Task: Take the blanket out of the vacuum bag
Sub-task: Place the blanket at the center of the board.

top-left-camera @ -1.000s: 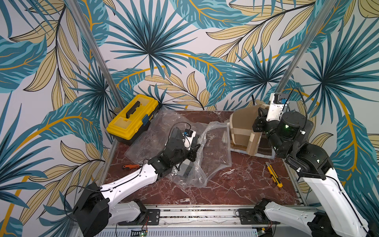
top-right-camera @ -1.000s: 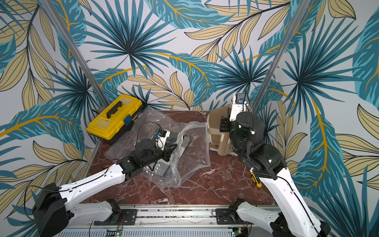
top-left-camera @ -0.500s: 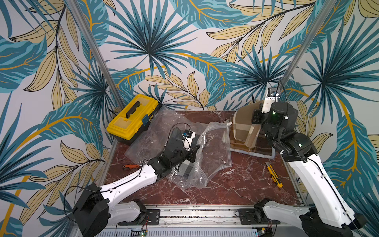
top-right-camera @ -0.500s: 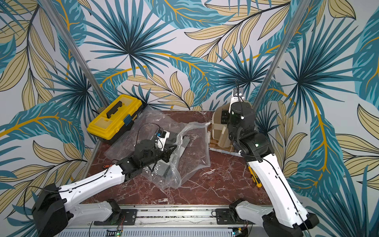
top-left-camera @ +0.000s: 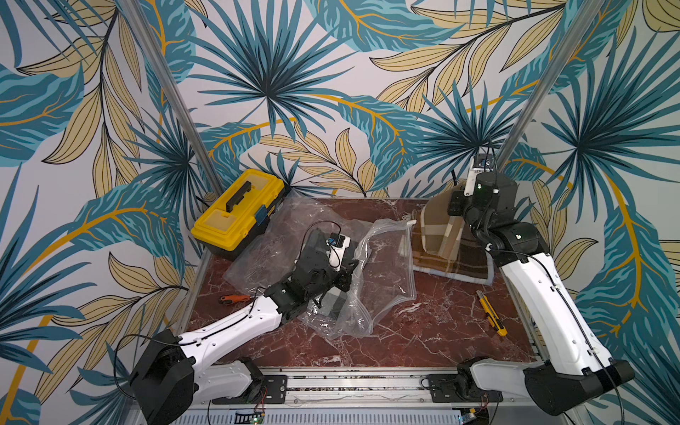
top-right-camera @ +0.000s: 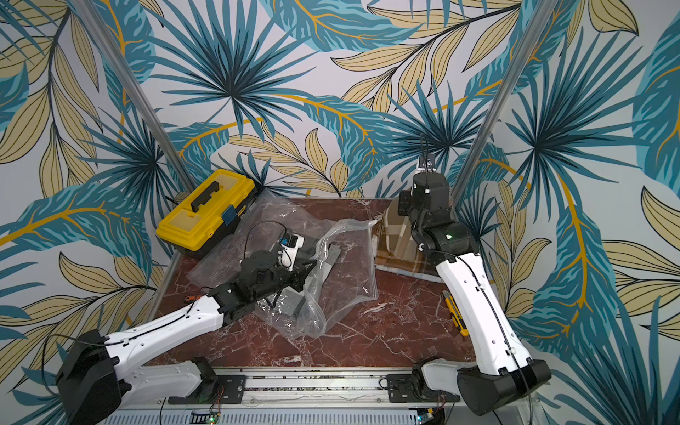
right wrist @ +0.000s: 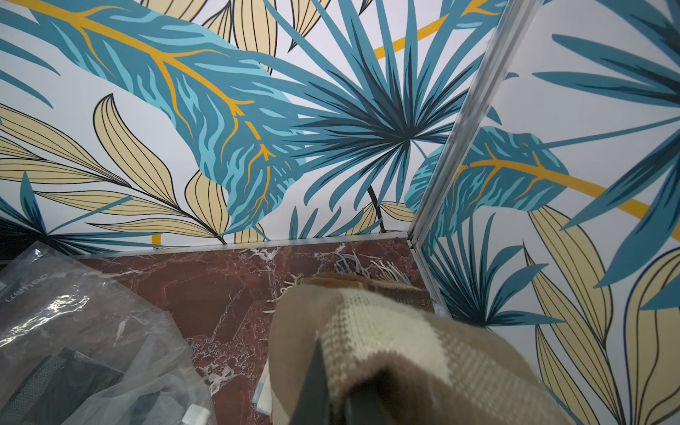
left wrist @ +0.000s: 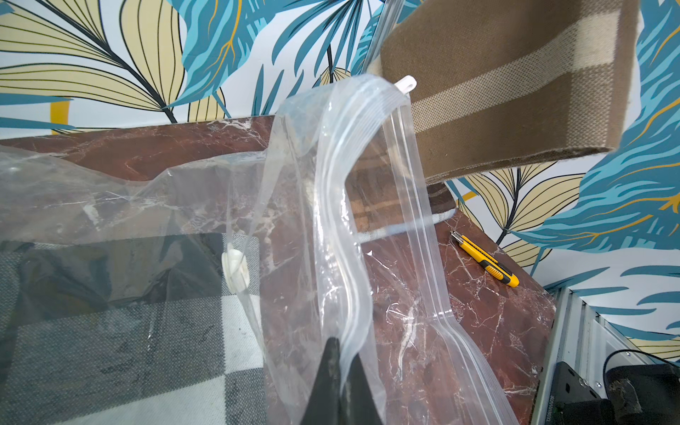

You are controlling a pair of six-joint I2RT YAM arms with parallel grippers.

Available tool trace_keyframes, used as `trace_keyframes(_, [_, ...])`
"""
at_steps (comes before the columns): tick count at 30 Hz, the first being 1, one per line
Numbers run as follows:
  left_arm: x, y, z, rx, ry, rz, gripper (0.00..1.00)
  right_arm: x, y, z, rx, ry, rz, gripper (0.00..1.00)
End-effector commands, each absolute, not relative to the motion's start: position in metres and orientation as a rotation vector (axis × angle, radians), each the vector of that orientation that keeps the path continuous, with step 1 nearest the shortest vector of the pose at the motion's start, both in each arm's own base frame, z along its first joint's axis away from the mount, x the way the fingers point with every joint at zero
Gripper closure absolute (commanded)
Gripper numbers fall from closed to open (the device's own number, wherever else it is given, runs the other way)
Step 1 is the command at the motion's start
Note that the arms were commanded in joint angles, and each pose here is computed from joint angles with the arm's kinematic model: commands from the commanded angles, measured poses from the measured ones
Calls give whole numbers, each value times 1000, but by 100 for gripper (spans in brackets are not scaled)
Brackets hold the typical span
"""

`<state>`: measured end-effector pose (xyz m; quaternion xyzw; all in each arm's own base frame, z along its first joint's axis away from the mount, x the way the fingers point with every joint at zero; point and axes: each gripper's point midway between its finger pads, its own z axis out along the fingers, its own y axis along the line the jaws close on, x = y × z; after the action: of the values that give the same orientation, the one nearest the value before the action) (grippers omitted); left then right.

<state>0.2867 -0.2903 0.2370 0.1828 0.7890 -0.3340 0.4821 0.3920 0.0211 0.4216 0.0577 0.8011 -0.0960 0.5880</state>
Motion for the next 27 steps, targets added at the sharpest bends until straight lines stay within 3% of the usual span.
trace_keyframes(1, [287, -285, 234, 427, 1928, -805, 100, 408, 23, 437, 153, 1801, -179, 100])
trace_keyframes(27, [288, -274, 224, 387, 1940, -763, 100, 513, 11, 439, 225, 1723, -249, 100])
